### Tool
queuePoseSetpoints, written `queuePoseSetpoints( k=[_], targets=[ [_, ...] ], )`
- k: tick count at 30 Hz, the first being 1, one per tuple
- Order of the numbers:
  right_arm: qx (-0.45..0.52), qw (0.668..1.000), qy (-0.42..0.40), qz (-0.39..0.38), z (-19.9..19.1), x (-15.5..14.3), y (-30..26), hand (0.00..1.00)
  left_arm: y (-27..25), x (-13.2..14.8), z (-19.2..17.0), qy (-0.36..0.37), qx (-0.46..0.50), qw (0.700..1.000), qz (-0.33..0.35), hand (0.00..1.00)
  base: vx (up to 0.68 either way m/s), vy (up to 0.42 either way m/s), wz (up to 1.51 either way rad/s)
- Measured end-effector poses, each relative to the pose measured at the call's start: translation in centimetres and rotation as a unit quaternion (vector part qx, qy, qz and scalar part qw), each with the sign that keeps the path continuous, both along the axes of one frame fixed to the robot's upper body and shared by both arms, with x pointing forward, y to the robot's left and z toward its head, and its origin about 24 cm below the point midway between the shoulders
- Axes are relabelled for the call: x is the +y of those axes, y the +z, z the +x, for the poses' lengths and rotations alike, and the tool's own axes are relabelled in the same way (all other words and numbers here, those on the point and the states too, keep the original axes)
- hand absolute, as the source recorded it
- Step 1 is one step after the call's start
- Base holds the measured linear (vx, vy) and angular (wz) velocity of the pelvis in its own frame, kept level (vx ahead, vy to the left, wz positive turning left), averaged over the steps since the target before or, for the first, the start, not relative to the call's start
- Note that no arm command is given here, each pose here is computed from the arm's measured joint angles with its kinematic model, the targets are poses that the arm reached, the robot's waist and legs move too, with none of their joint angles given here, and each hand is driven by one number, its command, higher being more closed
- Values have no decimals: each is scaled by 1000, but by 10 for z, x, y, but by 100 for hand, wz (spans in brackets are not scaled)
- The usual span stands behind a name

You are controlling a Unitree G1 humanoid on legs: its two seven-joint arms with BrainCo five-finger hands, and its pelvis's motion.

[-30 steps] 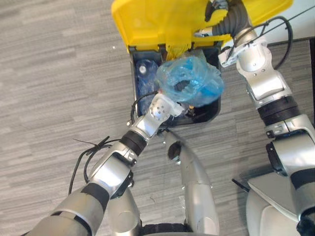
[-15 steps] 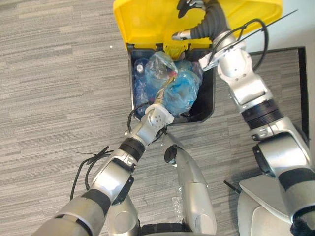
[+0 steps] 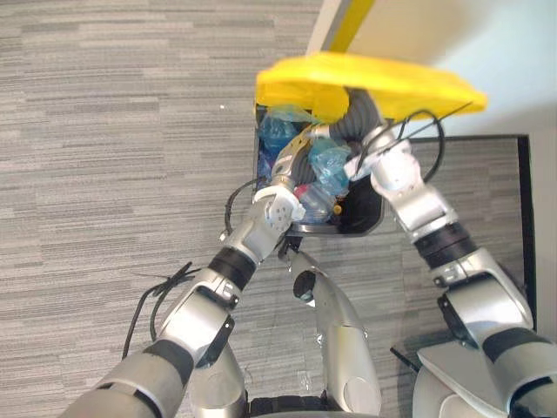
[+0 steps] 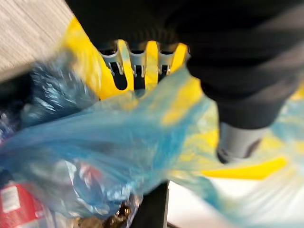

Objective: Gather rubbish on tea table into small bin, then transfer packed bag to large trash can.

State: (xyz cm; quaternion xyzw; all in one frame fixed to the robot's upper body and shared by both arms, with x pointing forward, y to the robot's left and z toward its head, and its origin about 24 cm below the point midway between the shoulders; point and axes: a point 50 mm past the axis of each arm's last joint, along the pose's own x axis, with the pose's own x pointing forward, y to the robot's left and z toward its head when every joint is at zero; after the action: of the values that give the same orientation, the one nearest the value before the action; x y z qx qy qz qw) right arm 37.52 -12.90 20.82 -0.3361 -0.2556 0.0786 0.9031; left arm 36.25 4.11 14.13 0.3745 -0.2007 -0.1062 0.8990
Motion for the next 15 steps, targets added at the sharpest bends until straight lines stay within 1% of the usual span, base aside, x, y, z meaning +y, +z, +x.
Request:
queuePoseSetpoints(
  k=[1,2,4,5,7,8,10,11,12,13,14,15],
  targets=[
    [32,999,-22,2,2,-12,-19,0,-13,10,-6,-3,19,999,-27,0,-25,33,25],
    [41,999,-31,5,2,-17,-25,0,-18,15,-9,-2,25,999,-34,0,-27,35,22],
    [95,992,-85,15,-3,-46,-62,0,-51,46,-26,17,80,991,-108,0,-40,52,21],
    [105,990,-94,17,-5,-50,-69,0,-58,52,-29,22,92,988,-120,0,-57,73,20],
    [165,977,-128,33,-21,-68,-110,0,-105,96,-55,85,178,962,-190,0,-74,87,14],
    [174,975,-132,37,-24,-70,-116,0,-112,103,-60,97,189,957,-198,0,-88,97,8],
    [234,958,-157,47,-46,-77,-157,0,-163,147,-100,186,274,914,-235,0,-137,128,-9],
    [250,954,-158,52,-51,-76,-166,0,-176,158,-112,213,296,900,-239,0,-135,115,-23],
    [258,952,-157,53,-53,-74,-171,0,-184,164,-119,228,308,892,-240,0,-145,108,-30],
    [276,947,-153,52,-58,-69,-181,0,-201,178,-137,264,339,871,-240,0,-200,145,-42],
    [301,940,-147,56,-69,-62,-198,0,-225,192,-164,310,385,837,-236,0,-246,179,-50],
    [326,931,-147,67,-84,-59,-214,0,-240,201,-185,341,419,811,-227,0,-208,157,-40]
  ],
)
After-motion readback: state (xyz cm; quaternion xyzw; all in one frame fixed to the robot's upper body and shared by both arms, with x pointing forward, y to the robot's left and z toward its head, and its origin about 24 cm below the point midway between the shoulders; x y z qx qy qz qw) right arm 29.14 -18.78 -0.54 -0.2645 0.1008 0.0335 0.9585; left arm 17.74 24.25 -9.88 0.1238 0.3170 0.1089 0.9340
